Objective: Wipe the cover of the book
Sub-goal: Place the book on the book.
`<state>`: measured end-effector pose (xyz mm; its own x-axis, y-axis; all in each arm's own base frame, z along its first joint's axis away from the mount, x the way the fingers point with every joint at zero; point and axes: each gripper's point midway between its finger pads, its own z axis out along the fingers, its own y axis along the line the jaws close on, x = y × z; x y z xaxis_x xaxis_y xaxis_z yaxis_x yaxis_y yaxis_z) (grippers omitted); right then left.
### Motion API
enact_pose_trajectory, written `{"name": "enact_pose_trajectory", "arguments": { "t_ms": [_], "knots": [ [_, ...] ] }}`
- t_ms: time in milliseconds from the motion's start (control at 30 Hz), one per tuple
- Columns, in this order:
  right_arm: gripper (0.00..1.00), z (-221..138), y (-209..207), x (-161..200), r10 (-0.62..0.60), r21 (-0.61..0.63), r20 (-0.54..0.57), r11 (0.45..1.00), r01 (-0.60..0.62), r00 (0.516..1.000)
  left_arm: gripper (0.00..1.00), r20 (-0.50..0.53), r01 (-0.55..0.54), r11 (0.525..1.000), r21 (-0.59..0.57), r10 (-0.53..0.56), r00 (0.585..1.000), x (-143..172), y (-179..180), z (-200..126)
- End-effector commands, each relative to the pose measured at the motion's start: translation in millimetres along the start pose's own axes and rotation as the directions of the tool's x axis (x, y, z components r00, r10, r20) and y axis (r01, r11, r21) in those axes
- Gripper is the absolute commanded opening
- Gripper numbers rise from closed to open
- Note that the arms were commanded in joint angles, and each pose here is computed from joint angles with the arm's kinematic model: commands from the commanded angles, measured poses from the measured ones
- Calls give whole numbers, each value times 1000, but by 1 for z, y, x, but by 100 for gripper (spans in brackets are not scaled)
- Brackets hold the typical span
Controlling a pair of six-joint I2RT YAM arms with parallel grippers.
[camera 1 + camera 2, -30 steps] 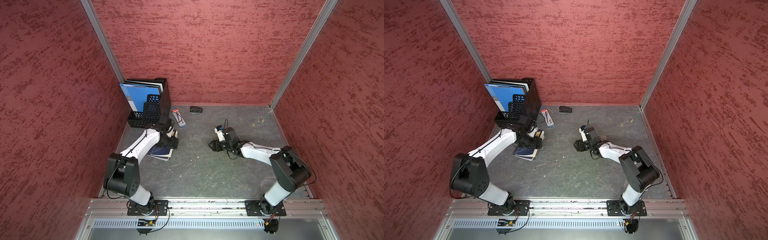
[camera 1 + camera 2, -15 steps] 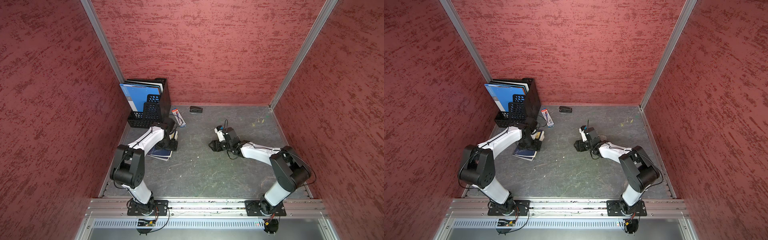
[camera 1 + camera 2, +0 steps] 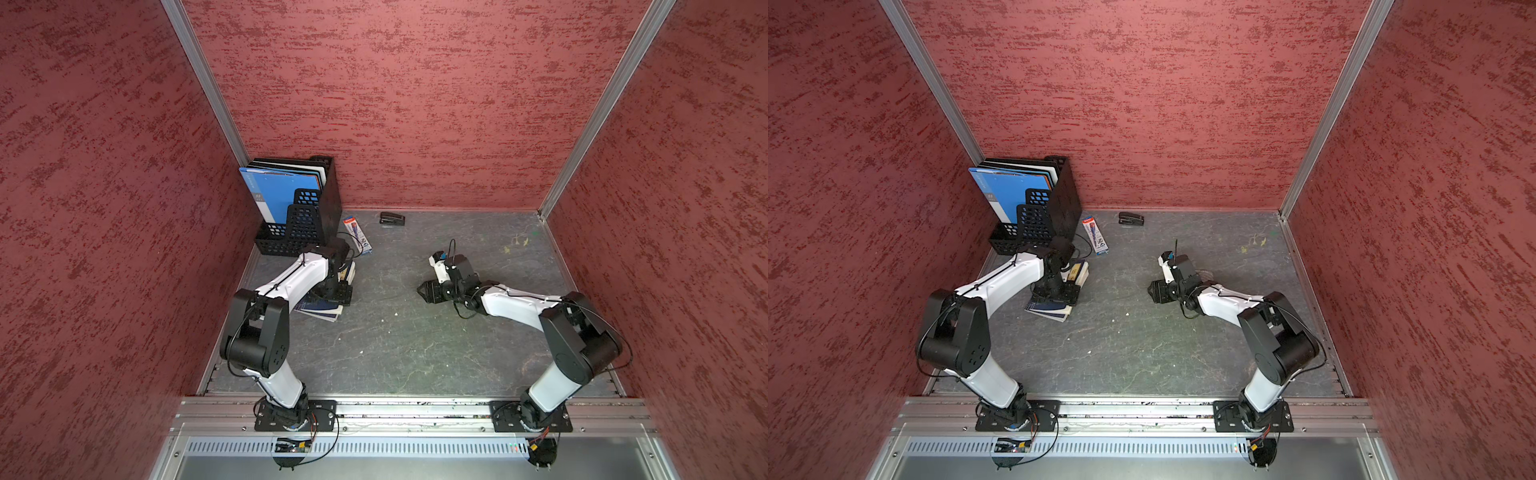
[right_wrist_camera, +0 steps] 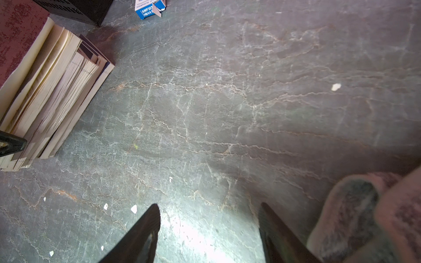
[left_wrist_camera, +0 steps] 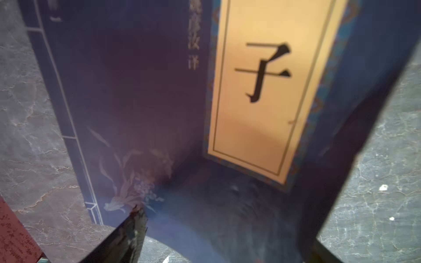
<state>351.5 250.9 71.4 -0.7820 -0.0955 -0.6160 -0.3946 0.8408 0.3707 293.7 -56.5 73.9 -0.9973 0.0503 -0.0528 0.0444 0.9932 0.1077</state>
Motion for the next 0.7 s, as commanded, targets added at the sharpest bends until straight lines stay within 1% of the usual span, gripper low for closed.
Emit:
{"name": "enact_pose_trajectory", "arguments": {
  "t_ms": [0, 233, 333, 467, 533, 633, 667],
  "knots": [
    [69, -2, 1, -7, -11, 13, 15, 1000, 11, 1000, 88, -17, 23, 1000, -20, -23, 1000, 6, 8, 0],
    [69, -2, 1, -6, -11, 12, 15, 1000, 11, 1000, 88, -24, 45, 999, -12, -45, 999, 13, 12, -1],
    [69, -2, 2, -7, -12, 11, 17, 1000, 11, 1000, 87, -11, 47, 999, 20, -47, 999, 14, 7, -5],
    [69, -5, 1, -9, -16, 21, 22, 1000, 16, 1000, 88, 36, 54, 995, 86, -57, 998, 8, 0, -13],
    [69, -8, 0, -11, -22, 33, 27, 999, 21, 999, 88, 56, 68, 993, 100, -73, 996, 4, 1, -19],
    [69, -15, -5, -18, -38, 78, 48, 996, 34, 998, 88, 137, 67, 988, 139, -86, 987, -9, -1, -32],
    [69, -19, -7, -23, -47, 95, 62, 995, 41, 997, 89, 184, 59, 985, 161, -89, 979, -16, -4, -39]
  ]
}}
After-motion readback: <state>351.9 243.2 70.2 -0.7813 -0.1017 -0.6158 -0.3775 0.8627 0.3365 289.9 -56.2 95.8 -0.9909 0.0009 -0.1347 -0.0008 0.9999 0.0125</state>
